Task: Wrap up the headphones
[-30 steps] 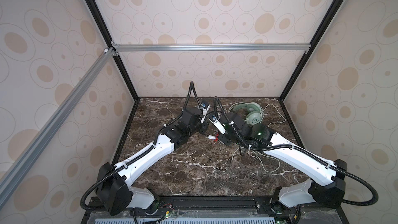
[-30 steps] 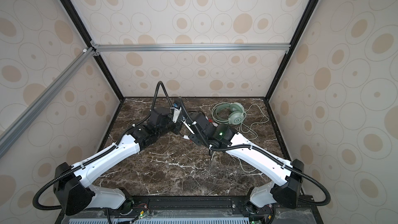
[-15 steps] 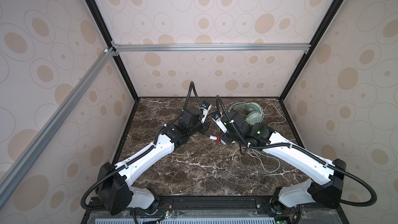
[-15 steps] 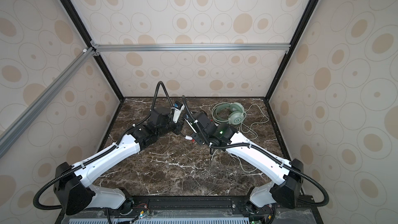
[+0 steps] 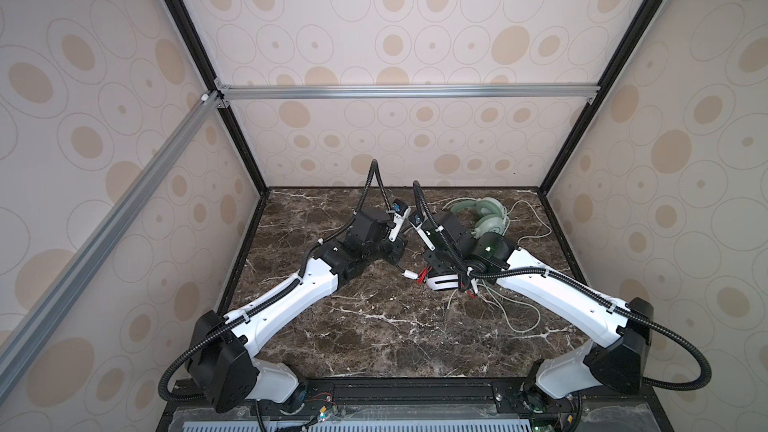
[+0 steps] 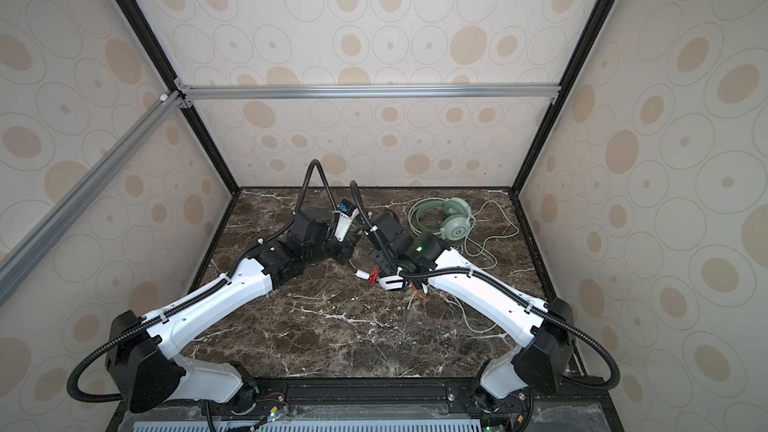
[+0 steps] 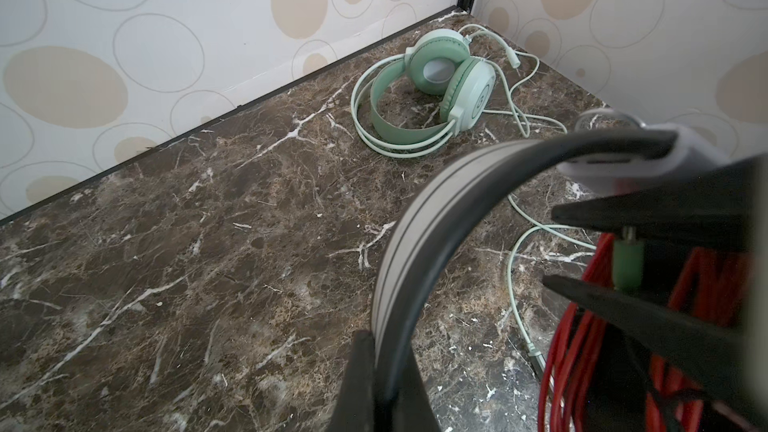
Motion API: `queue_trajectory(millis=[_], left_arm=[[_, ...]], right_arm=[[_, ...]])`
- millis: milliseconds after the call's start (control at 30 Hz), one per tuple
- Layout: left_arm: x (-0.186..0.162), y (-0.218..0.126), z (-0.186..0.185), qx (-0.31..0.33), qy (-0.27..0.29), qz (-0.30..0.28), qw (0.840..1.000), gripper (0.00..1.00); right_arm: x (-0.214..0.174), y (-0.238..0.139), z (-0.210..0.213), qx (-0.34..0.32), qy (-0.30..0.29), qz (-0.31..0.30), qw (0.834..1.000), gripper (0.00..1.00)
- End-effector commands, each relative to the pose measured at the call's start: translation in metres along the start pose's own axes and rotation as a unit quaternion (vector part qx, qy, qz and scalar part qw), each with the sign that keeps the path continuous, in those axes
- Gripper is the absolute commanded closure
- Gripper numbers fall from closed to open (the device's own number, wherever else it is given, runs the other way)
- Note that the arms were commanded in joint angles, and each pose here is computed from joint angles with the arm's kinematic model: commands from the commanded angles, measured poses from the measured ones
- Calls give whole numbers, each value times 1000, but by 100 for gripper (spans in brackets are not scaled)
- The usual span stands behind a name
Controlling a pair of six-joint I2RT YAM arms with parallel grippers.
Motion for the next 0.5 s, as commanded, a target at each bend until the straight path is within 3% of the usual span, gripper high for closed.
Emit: queue_trajectory(millis=[0,133,300,467], left_arm=[[18,-15,-7,-43,-6,-32,999,100],[19,-14,-4,-39,-8,-26,999,100],[14,-11,-4,-39,-6,-10,999,100],[9,-9,-4,-38,-4,0,999,100]], right_arm=[[5,-6,-20,-35,9,-13,999,72],[7,-14,-20,-18,15,-30,999,67],[18,-35,-23,14,35,-82,996,48],[28,-51,-25,39,52,-127,990,41]])
Point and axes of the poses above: each gripper's point midway between its finger pads, its own y axis out along the fingers, its own z axis along the line the jaws close on, x = y × z, the point moved 6 cm from there along -y, back along the fingers, and after that the axes turned 6 degrees about y, right-handed, at the moved point
